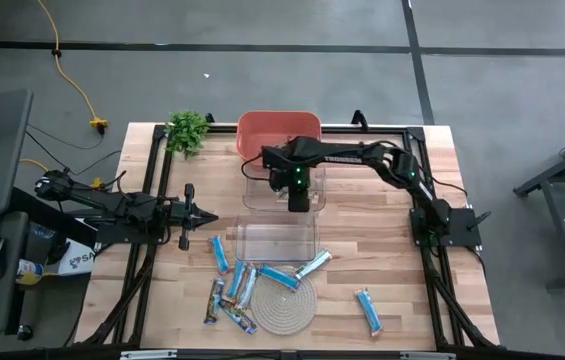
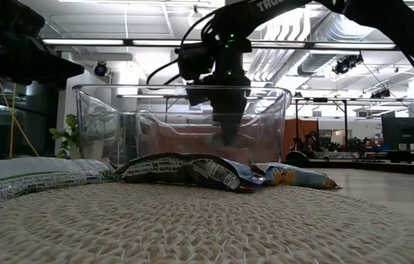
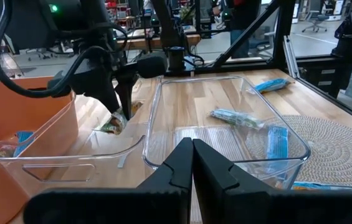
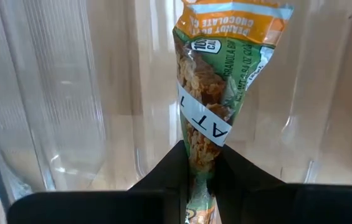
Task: Pick and place Granola Bars by type
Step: Put the yellow granola bar into the top transparent bin
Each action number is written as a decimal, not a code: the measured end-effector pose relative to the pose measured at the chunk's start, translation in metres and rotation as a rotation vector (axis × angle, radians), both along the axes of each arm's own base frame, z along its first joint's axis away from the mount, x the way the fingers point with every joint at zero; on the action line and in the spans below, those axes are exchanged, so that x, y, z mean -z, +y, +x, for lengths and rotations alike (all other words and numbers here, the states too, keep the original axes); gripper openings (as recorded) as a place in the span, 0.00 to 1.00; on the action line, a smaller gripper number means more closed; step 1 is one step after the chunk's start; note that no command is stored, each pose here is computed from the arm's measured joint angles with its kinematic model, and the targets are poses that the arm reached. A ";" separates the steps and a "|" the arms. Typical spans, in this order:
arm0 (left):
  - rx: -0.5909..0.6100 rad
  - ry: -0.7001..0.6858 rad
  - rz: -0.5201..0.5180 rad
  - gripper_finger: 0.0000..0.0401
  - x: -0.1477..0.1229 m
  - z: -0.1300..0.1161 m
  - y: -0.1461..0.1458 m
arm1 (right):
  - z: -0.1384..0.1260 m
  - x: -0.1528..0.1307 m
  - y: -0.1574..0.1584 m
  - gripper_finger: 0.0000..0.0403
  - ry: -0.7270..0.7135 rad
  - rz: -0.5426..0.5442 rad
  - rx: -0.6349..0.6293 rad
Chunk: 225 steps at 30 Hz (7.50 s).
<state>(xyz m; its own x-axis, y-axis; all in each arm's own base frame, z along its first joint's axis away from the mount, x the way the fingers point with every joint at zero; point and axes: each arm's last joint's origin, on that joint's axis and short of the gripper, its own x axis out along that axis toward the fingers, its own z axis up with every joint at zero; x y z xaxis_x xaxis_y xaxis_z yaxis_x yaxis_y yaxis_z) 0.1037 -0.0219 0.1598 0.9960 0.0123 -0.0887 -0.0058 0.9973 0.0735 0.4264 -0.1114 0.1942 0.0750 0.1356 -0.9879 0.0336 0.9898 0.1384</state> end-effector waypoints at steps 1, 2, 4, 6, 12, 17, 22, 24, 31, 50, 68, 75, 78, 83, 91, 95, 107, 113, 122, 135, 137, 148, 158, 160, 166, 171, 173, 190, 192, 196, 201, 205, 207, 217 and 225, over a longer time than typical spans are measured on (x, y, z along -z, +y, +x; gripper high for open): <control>0.000 0.000 0.000 0.02 0.000 0.000 0.000 | 0.000 0.000 0.000 0.11 0.002 -0.005 0.003; 0.000 0.000 0.000 0.02 0.000 0.000 0.000 | 0.000 0.000 0.000 0.10 0.006 -0.012 0.003; 0.000 0.001 0.001 0.02 0.000 0.000 0.000 | -0.001 0.000 -0.001 0.10 0.016 -0.025 0.004; 0.000 0.000 0.000 0.02 0.000 0.000 0.000 | -0.002 0.000 0.000 0.11 0.022 -0.025 0.005; 0.000 0.000 0.000 0.02 0.000 0.000 0.000 | -0.001 0.000 0.001 0.17 0.020 -0.028 0.009; 0.000 0.000 0.000 0.02 0.000 0.000 0.000 | -0.001 0.000 0.001 0.28 0.021 -0.027 0.028; 0.000 0.000 0.000 0.02 0.000 0.000 0.000 | 0.000 -0.001 0.001 0.36 0.021 -0.039 0.037; 0.000 0.000 0.000 0.02 0.000 0.000 0.000 | 0.002 -0.006 0.000 0.38 0.004 -0.047 0.038; 0.000 0.000 0.000 0.02 0.000 0.000 0.000 | 0.017 -0.058 -0.006 0.39 -0.170 -0.155 0.051; 0.000 0.000 0.000 0.02 0.000 0.000 0.000 | -0.036 -0.170 0.038 0.40 -0.519 -0.240 0.750; 0.000 0.000 0.000 0.02 0.000 0.000 0.000 | -0.151 -0.116 0.153 0.40 -0.294 -0.090 1.003; 0.000 0.000 0.000 0.02 0.000 0.000 0.000 | -0.190 -0.091 0.187 0.40 -0.320 -0.050 0.874; 0.000 0.000 0.000 0.02 0.000 0.000 0.000 | -0.196 -0.078 0.198 0.40 -0.352 -0.069 0.728; 0.000 0.000 0.000 0.02 0.000 0.000 0.000 | -0.202 -0.051 0.212 0.40 -0.378 -0.100 0.444; 0.000 0.000 0.000 0.02 0.000 0.000 0.000 | -0.210 -0.008 0.221 0.40 -0.422 -0.091 0.128; 0.000 0.000 0.000 0.02 0.000 0.000 0.000 | -0.214 0.009 0.218 0.40 -0.430 -0.118 -0.019; 0.000 0.000 0.000 0.02 0.000 0.000 0.000 | -0.207 0.027 0.204 0.40 -0.564 -0.242 -0.298; 0.000 0.000 0.000 0.02 0.000 0.000 0.000 | -0.196 0.027 0.195 0.40 -0.601 -0.216 -0.320; 0.000 0.000 0.000 0.02 0.000 0.000 0.000 | -0.183 0.047 0.199 0.48 -0.586 -0.125 -0.378; 0.000 0.000 0.000 0.02 0.000 0.000 0.000 | -0.167 0.056 0.204 0.56 -0.697 -0.187 -0.451; 0.000 0.000 0.000 0.02 0.000 0.000 0.000 | -0.163 0.056 0.205 0.56 -0.727 -0.194 -0.461; 0.000 0.000 0.000 0.02 0.000 0.000 0.000 | -0.157 0.073 0.206 0.56 -0.705 -0.193 -0.453; 0.000 0.000 0.000 0.02 0.000 0.000 0.000 | -0.156 0.075 0.206 0.56 -0.711 -0.209 -0.439; 0.000 0.000 0.000 0.02 0.000 0.000 0.000 | -0.155 0.075 0.206 0.56 -0.712 -0.209 -0.439; 0.000 0.000 0.000 0.02 0.000 0.000 0.000 | -0.154 0.079 0.203 0.56 -0.694 -0.176 -0.411; 0.000 0.000 0.000 0.02 0.000 0.000 0.000 | -0.149 0.085 0.201 0.56 -0.703 -0.174 -0.387; 0.000 0.001 0.000 0.02 0.000 0.000 0.000 | -0.148 0.085 0.200 0.56 -0.712 -0.174 -0.383; 0.000 0.000 0.000 0.02 0.000 0.000 0.000 | -0.152 0.088 0.201 0.42 -0.637 -0.056 -0.286; 0.000 0.000 0.000 0.02 0.000 0.000 0.000 | -0.153 0.088 0.201 0.38 -0.634 -0.048 -0.274; 0.000 0.000 0.000 0.02 0.000 0.000 0.000 | -0.153 0.088 0.201 0.31 -0.627 -0.034 -0.239; 0.000 0.000 0.000 0.02 0.000 0.000 0.000 | -0.153 0.087 0.201 0.25 -0.616 0.006 -0.183; 0.000 0.000 0.000 0.02 0.000 0.000 0.000 | -0.156 0.084 0.202 0.24 -0.596 0.059 -0.146; 0.000 0.000 0.000 0.02 0.000 0.000 0.000 | -0.157 0.081 0.202 0.24 -0.586 0.094 -0.132; 0.000 0.000 0.000 0.02 0.000 0.000 0.000 | -0.164 0.059 0.212 0.23 -0.479 0.487 -0.069; 0.000 0.000 0.000 0.02 0.000 0.000 0.000 | -0.157 0.022 0.225 0.23 -0.680 0.707 -0.061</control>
<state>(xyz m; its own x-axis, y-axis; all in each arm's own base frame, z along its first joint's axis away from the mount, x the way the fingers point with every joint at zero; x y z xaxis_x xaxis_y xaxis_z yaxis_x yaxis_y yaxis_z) 0.1037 -0.0219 0.1598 0.9960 0.0120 -0.0888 -0.0055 0.9973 0.0735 0.2694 0.1137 0.1726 0.5714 0.7013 -0.4263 -0.3208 0.6690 0.6705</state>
